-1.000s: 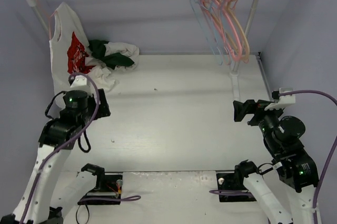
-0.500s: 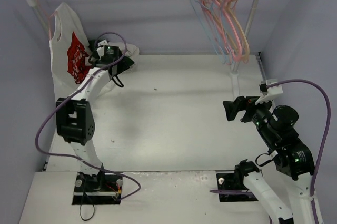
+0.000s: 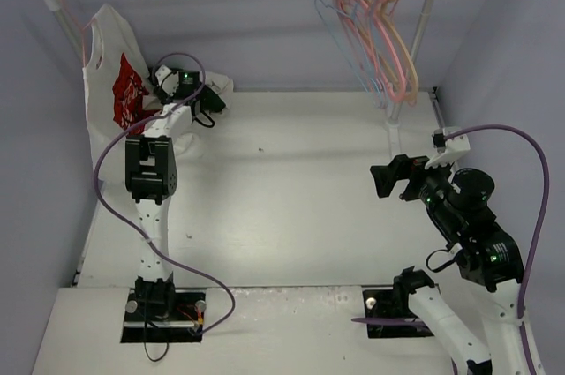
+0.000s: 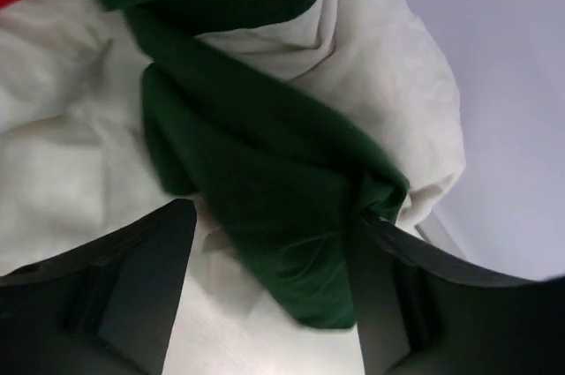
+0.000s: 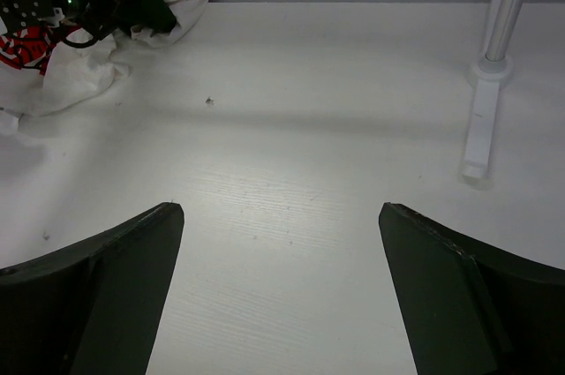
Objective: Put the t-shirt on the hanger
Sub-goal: Pick up the T-shirt at the corner of the board, then place the T-shirt at the center of the board.
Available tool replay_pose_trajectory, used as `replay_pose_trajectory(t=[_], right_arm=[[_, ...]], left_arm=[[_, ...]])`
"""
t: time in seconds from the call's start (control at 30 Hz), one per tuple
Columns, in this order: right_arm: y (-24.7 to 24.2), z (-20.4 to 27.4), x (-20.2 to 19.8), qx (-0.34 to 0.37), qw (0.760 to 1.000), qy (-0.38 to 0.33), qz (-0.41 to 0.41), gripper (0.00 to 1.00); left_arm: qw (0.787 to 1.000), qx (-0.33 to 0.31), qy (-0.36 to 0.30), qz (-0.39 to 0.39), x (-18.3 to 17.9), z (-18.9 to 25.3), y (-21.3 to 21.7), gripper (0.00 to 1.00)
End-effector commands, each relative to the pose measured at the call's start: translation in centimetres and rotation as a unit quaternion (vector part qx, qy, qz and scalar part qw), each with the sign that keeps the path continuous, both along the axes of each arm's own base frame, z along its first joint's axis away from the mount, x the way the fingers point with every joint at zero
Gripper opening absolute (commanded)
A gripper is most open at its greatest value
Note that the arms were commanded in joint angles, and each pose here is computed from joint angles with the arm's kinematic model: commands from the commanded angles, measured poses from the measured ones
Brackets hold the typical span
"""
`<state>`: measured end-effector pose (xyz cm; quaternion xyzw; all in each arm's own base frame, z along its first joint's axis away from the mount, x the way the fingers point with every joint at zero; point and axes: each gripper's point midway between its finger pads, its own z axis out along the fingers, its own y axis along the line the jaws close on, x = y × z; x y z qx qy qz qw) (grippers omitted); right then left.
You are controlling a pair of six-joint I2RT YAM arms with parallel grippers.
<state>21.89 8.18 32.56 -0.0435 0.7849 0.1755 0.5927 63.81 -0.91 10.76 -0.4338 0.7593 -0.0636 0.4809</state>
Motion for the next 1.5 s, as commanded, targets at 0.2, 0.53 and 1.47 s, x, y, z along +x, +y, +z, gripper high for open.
replay_pose_trajectory(t=[0.2,0.53,1.47], right_arm=[[0.5,2.1,1.8,0.025,1.000,-0.015,-0.010,1.00],[2.0,3.0,3.2,-0.017,0.998,-0.033,0.045,1.00],[13.5,-5.8,4.5,-0.067,0.967,0.064,0.239,0.72]], left_arm=[[0.983,-0.078,-0.160,-0.035,5.4,7.6,-1.1,0.00],[0.945,-0.086,-0.164,-0.270,-7.8,21.4,-12.1,0.00],[0.924,-0.033,0.132,-0.357,-31.0,5.6,-12.9,0.44]])
